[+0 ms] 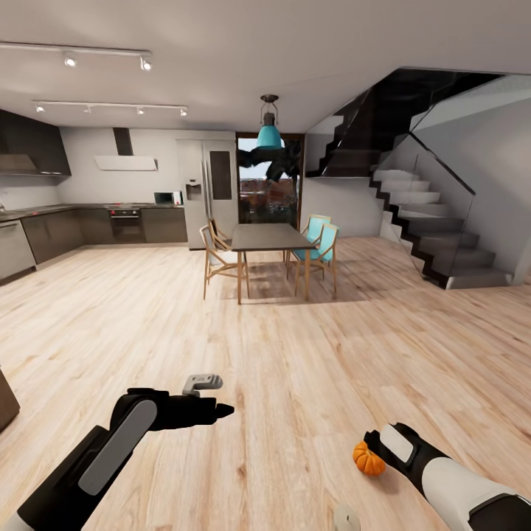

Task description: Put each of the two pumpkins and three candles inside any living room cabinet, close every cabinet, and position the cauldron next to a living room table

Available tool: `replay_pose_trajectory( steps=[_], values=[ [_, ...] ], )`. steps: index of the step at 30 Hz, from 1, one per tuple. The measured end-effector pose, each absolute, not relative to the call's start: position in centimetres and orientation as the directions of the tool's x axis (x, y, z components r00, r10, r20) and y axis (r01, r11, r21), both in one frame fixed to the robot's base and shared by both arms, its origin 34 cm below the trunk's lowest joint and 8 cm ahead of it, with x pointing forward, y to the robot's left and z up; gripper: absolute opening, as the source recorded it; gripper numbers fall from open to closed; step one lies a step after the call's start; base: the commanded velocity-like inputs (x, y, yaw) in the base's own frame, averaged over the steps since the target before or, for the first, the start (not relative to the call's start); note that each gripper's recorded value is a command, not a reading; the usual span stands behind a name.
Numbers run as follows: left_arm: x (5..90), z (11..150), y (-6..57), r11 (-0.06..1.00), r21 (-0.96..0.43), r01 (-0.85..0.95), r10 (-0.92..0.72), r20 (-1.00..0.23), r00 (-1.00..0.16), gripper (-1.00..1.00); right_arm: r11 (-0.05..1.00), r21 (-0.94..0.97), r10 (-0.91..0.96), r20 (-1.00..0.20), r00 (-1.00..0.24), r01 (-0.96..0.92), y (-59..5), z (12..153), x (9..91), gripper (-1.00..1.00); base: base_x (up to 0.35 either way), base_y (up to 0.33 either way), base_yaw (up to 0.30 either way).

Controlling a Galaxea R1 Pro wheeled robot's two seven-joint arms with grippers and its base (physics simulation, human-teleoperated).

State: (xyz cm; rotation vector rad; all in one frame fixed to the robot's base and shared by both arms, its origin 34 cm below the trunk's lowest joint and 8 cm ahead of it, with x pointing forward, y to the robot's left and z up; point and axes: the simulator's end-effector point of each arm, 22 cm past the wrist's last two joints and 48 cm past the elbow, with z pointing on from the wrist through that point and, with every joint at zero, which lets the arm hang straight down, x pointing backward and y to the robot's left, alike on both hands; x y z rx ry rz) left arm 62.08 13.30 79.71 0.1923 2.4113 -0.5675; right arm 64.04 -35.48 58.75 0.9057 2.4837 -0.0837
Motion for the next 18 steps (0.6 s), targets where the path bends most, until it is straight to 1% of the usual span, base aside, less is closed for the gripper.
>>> replay_pose_trajectory(
  steps=[4,7,12,15,18],
  values=[
    [62.0,78.9,13.4,0.896,-0.350,0.273,-0.005,-0.624,-0.782,1.00,0.783,0.112,0.583,-0.474,-0.660,0.612,-35.3,58.3,64.3,1.00,0.000,0.000,0.000],
    [61.9,78.4,13.5,0.897,-0.349,0.272,-0.006,-0.624,-0.781,1.00,0.808,0.098,0.547,-0.491,-0.678,0.581,-35.2,57.8,64.5,1.00,0.000,0.000,0.000],
    [61.8,77.4,13.5,0.896,-0.349,0.273,-0.005,-0.624,-0.782,1.00,0.862,0.193,0.498,-0.497,-0.711,0.469,-32.4,57.1,65.9,1.00,0.000,0.000,0.000],
    [61.7,76.8,13.4,0.896,-0.350,0.273,-0.005,-0.624,-0.782,1.00,0.869,0.245,0.493,-0.487,-0.721,0.429,-31.0,56.6,66.2,1.00,0.000,0.000,0.000],
    [61.6,76.2,13.4,0.896,-0.350,0.274,-0.005,-0.623,-0.782,1.00,0.872,0.258,0.489,-0.470,-0.735,0.416,-30.4,55.9,65.9,1.00,0.000,0.000,0.000]
  ],
)
